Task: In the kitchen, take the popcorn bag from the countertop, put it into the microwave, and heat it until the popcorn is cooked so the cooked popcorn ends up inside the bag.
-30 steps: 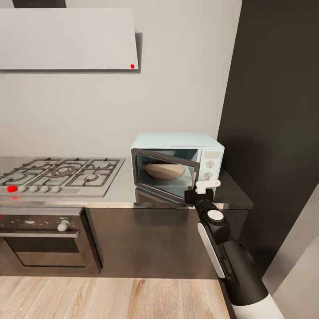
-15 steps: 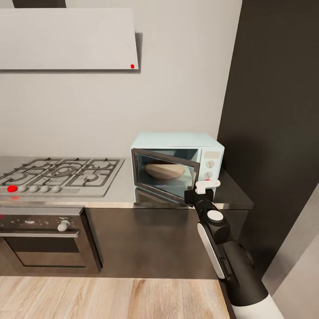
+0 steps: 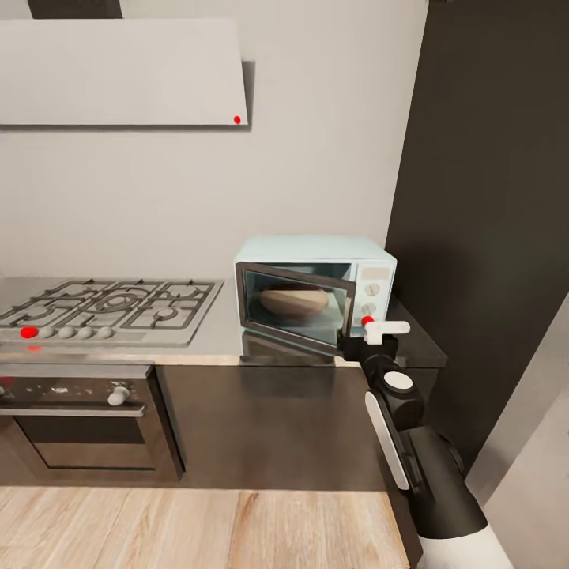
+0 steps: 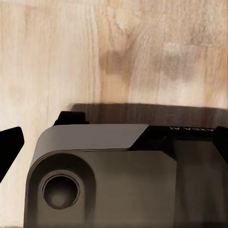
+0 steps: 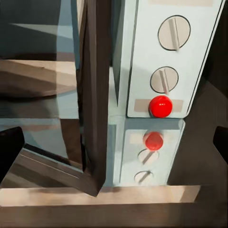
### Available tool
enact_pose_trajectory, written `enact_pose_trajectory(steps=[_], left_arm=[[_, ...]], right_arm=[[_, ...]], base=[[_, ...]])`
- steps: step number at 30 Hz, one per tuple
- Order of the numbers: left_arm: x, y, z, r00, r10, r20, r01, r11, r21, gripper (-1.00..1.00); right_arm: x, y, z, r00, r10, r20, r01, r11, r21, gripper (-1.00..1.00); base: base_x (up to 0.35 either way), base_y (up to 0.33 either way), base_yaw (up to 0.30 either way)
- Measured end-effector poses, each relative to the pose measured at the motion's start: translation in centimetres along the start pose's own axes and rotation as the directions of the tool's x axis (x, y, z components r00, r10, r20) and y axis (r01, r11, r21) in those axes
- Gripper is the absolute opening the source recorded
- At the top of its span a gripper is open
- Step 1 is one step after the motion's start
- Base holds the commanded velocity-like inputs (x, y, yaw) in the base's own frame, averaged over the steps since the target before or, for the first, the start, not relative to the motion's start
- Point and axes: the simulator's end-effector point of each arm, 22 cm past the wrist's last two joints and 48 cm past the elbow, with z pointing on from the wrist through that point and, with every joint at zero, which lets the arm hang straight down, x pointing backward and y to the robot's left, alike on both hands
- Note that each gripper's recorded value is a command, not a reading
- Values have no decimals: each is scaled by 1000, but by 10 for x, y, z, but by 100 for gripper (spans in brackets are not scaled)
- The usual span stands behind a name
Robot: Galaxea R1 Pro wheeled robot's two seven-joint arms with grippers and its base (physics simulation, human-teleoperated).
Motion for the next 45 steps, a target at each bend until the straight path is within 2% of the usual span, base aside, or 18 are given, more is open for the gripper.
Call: enact_pose_trajectory(steps=[8,11,13,14,18,20,21,23,24,26,29,33,35,38,40,42,43,45], left_arm=[[0,0,0,1000,-3,1,3,1000,-1,100],[0,0,0,1000,-3,1,3,1000,-3,100],[0,1,0,1000,-3,1,3,1000,-4,100],[0,1,0,1000,-3,0,3,1000,-4,100],[0,1,0,1000,-3,1,3,1000,-5,100],[0,1,0,1000,-3,0,3,1000,-5,100],[0,1,0,1000,-3,1,3,1000,-5,100],[0,1,0,1000,-3,1,3,1000,-5,100],[0,1,0,1000,-3,0,3,1000,-5,100],[0,1,0,1000,-2,1,2,1000,-4,100],[0,1,0,1000,-2,1,2,1000,-4,100],[0,1,0,1000,-2,1,2,1000,-4,100],[0,1,0,1000,-1,1,1,1000,-4,100],[0,1,0,1000,-2,1,2,1000,-4,100],[0,1,0,1000,-2,1,2,1000,-4,100],[0,1,0,1000,-2,1,2,1000,-4,100],[0,1,0,1000,-2,1,2,1000,-4,100],[0,1,0,1000,-2,1,2,1000,-4,100]], right_arm=[[-1,-1,0,1000,4,3,-4,1000,3,100],[-3,-12,1,1000,16,10,-17,999,37,100],[-5,-15,0,999,22,24,-23,999,46,100],[-12,-17,1,999,19,51,-22,998,52,100],[-26,-38,-1,989,-103,102,88,986,142,100],[-26,-37,-2,986,-132,100,117,983,144,100],[-23,-26,-1,985,-148,93,138,985,103,100],[-17,-2,1,982,-172,84,174,985,-18,100],[-11,12,1,979,-187,77,195,974,-115,100],[-3,17,1,979,-198,55,205,959,-194,100],[3,-8,6,985,-170,18,170,961,-217,100],[7,-33,6,989,-146,1,141,952,-270,100],[6,-53,7,993,-116,-3,111,960,-258,100],[4,-67,7,996,-88,-4,85,964,-251,100],[-1,-54,6,997,-81,3,78,946,-314,100],[8,-31,5,997,-75,-21,59,901,-429,100],[9,-19,5,997,-71,-21,52,869,-492,100],[3,-12,8,998,-57,8,51,830,-556,100]], base=[[-5,0,0],[0,0,0],[0,0,0],[0,0,0],[0,0,0],[0,0,0],[0,0,0],[0,0,0],[0,0,0],[0,0,0],[0,0,0],[0,0,0],[0,0,0],[0,0,0],[0,0,0],[0,0,0],[0,0,0],[0,0,0]])
